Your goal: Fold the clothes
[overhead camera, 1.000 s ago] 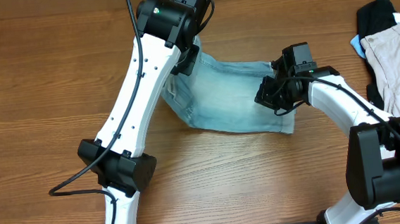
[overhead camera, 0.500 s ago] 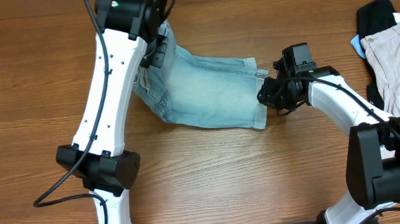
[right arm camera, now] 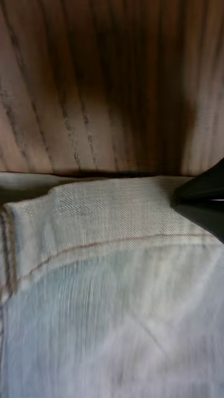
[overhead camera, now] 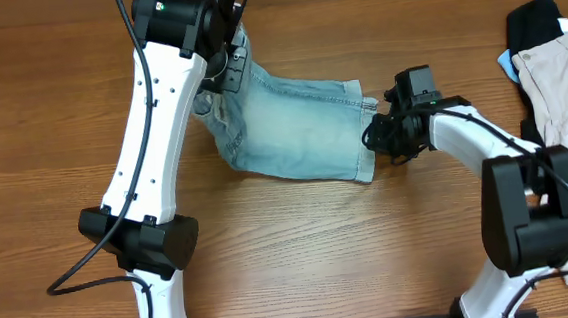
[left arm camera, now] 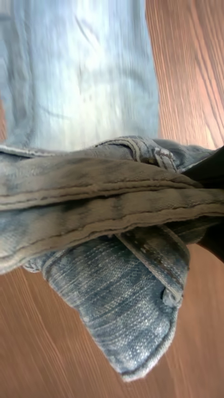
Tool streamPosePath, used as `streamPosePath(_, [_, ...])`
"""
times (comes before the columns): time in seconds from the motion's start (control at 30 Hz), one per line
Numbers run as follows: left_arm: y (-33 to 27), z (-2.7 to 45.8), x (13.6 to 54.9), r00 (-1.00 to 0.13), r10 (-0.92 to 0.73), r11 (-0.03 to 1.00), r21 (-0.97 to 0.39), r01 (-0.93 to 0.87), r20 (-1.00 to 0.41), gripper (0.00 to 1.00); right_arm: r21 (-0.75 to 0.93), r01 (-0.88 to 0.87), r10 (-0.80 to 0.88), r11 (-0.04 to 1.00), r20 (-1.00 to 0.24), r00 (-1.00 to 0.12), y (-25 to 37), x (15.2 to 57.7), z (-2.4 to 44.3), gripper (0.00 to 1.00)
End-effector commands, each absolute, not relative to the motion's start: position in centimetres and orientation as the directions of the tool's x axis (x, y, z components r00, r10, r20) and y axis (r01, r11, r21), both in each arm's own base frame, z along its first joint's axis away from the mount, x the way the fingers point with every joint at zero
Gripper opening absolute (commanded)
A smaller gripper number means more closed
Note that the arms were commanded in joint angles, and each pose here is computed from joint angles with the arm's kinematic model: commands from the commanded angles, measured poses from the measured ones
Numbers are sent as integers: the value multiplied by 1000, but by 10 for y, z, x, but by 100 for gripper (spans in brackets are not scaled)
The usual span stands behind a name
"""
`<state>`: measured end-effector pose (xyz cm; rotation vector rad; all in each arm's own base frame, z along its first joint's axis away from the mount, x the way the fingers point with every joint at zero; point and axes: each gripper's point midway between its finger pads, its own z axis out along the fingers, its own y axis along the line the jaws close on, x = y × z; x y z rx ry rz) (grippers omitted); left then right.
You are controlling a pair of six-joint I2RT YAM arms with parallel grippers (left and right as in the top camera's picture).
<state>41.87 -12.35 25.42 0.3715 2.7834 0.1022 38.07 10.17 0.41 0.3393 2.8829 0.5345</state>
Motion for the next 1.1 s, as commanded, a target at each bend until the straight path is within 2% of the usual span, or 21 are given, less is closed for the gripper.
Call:
streamPosePath(0.0, [-147,273,414,-895,229,969,-1,248,-384,4,345,201,250,917,-102,-963,97,374,-19,4])
streamPosePath(0.3, [-190,226,416,-908,276,955,-20,297,-316,4,326,223,249,919,-40,-968,96,364,-41,4])
streamPosePath(0.63, [-291,150,402,-873,413,879,-139,457,-257,6,326,223,249,919,-39,-968,96,364,-41,4])
streamPosePath(0.67, [-299,140,401,-874,419,877,-140,460,-247,15,326,223,249,919,-39,-968,96,364,-41,4])
streamPosePath(0.7, [-305,132,399,-873,427,874,-140,466,-236,29,326,223,249,919,-39,-968,96,364,-41,4])
streamPosePath(0.8, [-323,106,391,-867,458,857,-163,489,-194,43,326,223,249,919,-39,-968,96,364,-41,4])
streamPosePath(0.87, [-330,92,386,-866,471,850,-176,497,-168,59,332,226,253,916,-39,-967,96,365,-40,4])
streamPosePath(0.9, [-331,87,385,-865,475,850,-172,498,-161,77,346,229,257,910,-37,-966,96,365,-38,4])
streamPosePath(1.0, [-322,82,396,-868,465,867,-112,486,-172,100,392,259,304,883,-57,-951,92,374,-18,4])
streamPosePath(1.07, [-314,86,405,-874,449,878,-92,471,-188,100,423,274,343,864,-97,-934,85,384,3,8])
